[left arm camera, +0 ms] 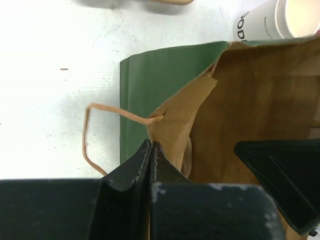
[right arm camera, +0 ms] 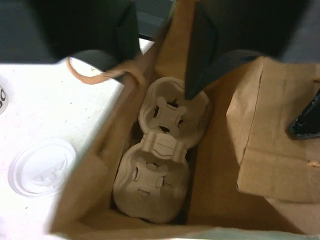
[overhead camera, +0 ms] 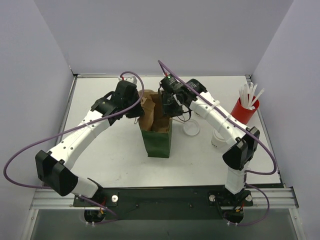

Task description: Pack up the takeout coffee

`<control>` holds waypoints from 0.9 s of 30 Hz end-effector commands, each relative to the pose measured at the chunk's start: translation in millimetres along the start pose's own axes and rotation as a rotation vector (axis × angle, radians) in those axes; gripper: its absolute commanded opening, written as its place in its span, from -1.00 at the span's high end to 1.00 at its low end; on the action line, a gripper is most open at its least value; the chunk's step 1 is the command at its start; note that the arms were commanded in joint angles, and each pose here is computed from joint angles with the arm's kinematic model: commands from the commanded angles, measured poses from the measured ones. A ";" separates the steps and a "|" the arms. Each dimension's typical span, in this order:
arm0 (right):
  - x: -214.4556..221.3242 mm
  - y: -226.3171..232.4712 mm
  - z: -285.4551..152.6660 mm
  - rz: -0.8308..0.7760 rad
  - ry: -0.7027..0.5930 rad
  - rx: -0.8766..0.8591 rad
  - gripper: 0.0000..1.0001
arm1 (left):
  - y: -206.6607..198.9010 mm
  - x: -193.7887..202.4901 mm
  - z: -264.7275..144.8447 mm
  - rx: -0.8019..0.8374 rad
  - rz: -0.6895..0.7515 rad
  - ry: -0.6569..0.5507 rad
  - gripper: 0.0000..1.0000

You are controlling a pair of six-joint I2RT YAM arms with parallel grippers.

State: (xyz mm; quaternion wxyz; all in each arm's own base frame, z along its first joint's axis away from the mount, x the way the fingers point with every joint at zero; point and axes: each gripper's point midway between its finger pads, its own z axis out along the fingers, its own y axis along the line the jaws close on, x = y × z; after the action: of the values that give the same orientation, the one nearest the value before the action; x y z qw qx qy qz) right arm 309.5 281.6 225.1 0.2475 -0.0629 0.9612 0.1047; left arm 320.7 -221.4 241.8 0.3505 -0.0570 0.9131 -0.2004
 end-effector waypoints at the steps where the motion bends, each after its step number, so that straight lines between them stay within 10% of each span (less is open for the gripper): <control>1: -13.0 -0.5 -17.3 0.000 -0.061 -0.027 0.22 | -17.8 -16.2 -9.2 0.086 0.026 -0.051 0.73; 27: -9.3 -2.5 -25.0 -0.094 -0.043 0.023 0.33 | -26.5 -11.2 -24.5 0.043 0.381 0.116 0.43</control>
State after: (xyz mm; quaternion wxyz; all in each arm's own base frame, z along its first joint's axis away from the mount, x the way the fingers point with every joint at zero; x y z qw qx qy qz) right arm 309.8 276.9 257.1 0.2833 -0.0888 0.9487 0.1086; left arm 319.7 -245.1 266.1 0.3293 0.1043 0.9210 -0.1800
